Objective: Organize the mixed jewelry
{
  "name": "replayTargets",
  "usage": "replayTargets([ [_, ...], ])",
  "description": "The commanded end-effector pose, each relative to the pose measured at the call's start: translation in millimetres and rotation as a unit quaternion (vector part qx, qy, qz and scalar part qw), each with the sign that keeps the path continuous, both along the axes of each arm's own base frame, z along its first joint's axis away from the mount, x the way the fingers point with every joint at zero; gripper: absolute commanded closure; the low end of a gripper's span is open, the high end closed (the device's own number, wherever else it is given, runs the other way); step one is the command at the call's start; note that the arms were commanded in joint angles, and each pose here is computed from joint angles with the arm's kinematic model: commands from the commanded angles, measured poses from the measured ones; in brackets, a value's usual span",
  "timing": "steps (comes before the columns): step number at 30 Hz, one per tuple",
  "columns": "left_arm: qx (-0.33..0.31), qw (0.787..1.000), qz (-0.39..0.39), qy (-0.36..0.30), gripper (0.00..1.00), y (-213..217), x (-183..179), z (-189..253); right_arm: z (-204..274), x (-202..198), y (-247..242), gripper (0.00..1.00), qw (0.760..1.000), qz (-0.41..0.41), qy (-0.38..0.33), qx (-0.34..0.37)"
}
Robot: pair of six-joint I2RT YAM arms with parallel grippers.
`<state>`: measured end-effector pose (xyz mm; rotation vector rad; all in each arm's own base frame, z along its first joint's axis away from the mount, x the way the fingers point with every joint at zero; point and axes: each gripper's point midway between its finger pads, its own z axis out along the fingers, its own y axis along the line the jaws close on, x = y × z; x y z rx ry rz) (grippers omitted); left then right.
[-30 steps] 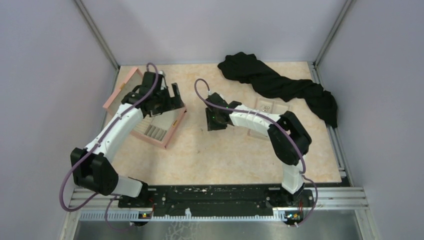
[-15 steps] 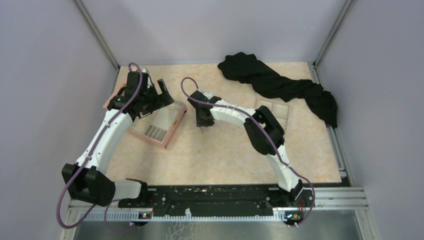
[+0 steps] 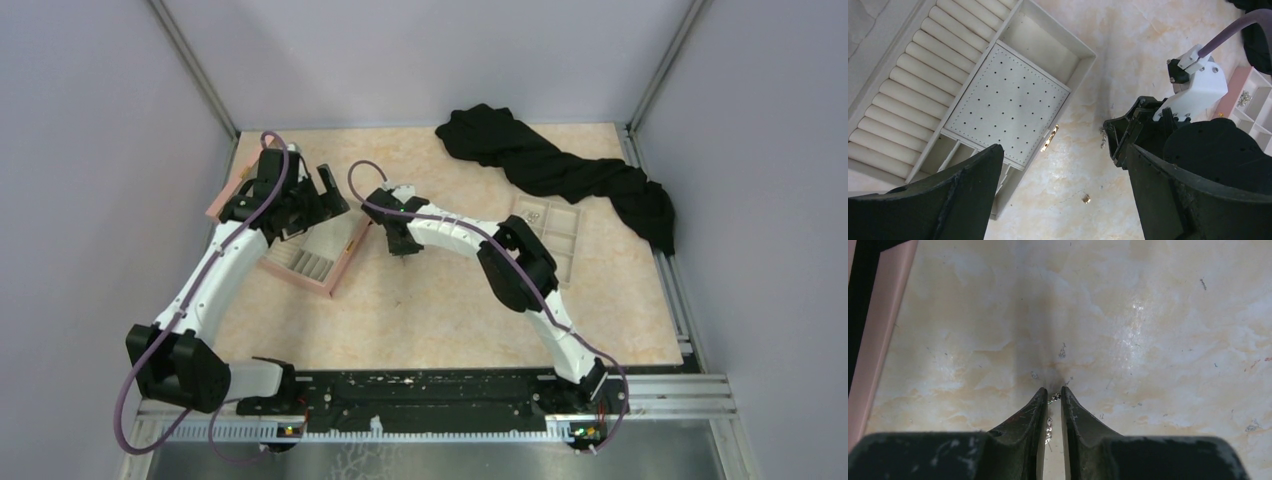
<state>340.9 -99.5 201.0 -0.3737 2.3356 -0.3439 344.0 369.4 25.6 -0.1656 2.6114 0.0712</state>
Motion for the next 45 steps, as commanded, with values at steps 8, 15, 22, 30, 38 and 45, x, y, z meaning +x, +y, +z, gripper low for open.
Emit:
replayTargets([
  [8, -0.021, 1.0, -0.005, -0.016, 0.02, -8.1, 8.7, 2.7, 13.8, 1.3, -21.4, 1.0, 0.998, -0.021, -0.027, -0.043],
  [15, -0.035, 0.999, -0.019, -0.015, 0.01, -15.2, 9.0, 2.5, 39.6, 9.5, -47.5, 1.0, 0.997, -0.047, -0.048, -0.032],
  [22, -0.066, 0.994, -0.081, -0.013, 0.02, -38.1, 8.6, 1.9, 79.3, 16.7, -105.5, 1.0, 0.995, -0.065, -0.074, 0.019],
  [30, -0.086, 0.985, -0.149, -0.005, 0.02, -70.4, 7.3, -3.0, 120.2, 9.3, -195.0, 1.0, 0.985, -0.134, -0.103, 0.025],
  [38, -0.055, 0.982, -0.18, -0.007, 0.02, -100.6, 7.2, -5.0, 132.0, -10.0, -280.5, 1.0, 0.968, -0.225, -0.11, 0.024],
  [45, -0.049, 0.981, -0.188, -0.016, 0.02, -113.4, 9.5, -3.7, 110.1, -23.7, -339.7, 1.0, 0.953, -0.289, -0.09, 0.008],
])
